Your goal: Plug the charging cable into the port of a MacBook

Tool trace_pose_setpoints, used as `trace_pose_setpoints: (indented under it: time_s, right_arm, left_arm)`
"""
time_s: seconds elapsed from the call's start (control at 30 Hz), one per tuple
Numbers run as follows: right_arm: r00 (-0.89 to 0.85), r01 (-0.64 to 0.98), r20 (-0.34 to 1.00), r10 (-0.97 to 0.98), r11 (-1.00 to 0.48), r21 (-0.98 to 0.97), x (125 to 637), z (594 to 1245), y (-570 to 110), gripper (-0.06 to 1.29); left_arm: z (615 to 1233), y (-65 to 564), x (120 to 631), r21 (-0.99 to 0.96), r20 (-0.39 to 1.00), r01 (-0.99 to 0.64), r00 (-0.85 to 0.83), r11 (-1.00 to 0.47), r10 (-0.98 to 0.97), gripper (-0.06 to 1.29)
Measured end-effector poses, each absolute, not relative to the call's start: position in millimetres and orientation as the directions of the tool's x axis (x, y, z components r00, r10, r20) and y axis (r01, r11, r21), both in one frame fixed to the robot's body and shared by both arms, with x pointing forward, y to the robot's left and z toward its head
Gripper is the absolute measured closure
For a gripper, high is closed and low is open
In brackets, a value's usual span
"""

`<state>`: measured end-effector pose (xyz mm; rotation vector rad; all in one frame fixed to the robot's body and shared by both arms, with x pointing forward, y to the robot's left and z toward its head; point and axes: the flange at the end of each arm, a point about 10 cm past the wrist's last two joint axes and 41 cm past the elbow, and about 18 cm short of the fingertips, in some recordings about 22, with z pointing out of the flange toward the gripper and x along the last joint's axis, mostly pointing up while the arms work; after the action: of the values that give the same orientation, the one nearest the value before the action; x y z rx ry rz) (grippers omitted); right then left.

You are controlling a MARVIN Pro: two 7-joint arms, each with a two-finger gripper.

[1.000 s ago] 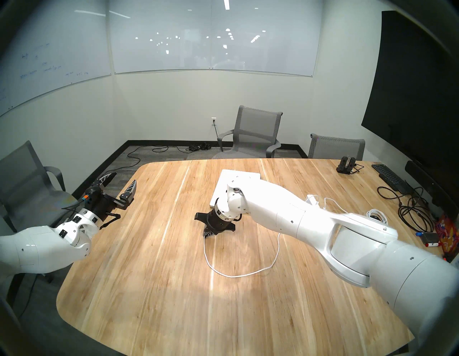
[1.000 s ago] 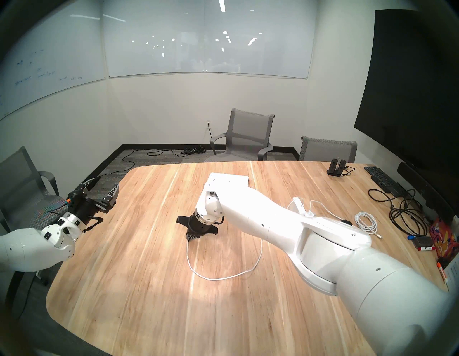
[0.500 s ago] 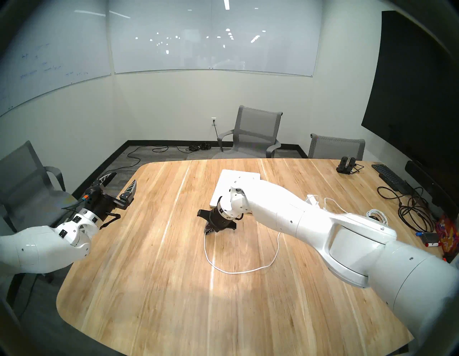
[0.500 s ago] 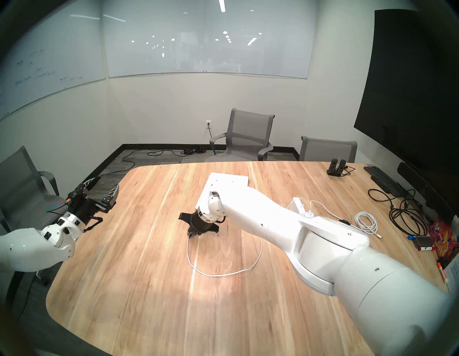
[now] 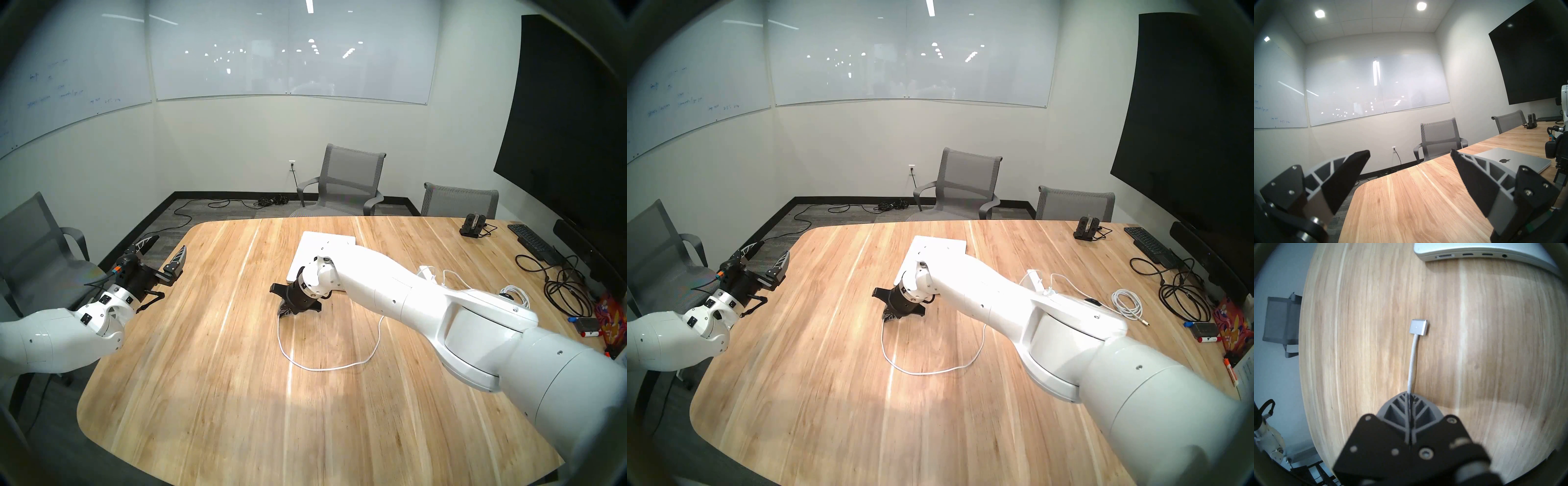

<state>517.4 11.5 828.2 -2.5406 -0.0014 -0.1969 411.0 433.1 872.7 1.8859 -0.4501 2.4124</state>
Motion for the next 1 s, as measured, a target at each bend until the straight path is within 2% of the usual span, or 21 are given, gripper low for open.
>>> trace_pose_setpoints:
  time_s: [1.0]
  right_arm:
    - [0.983, 0.079, 0.176, -0.043, -0.774, -0.628, 519, 817, -4, 1.25]
  left_arm:
    - [873, 433, 411, -0.198, 0.956, -0.214, -0.257, -0.957, -0.141, -0.03]
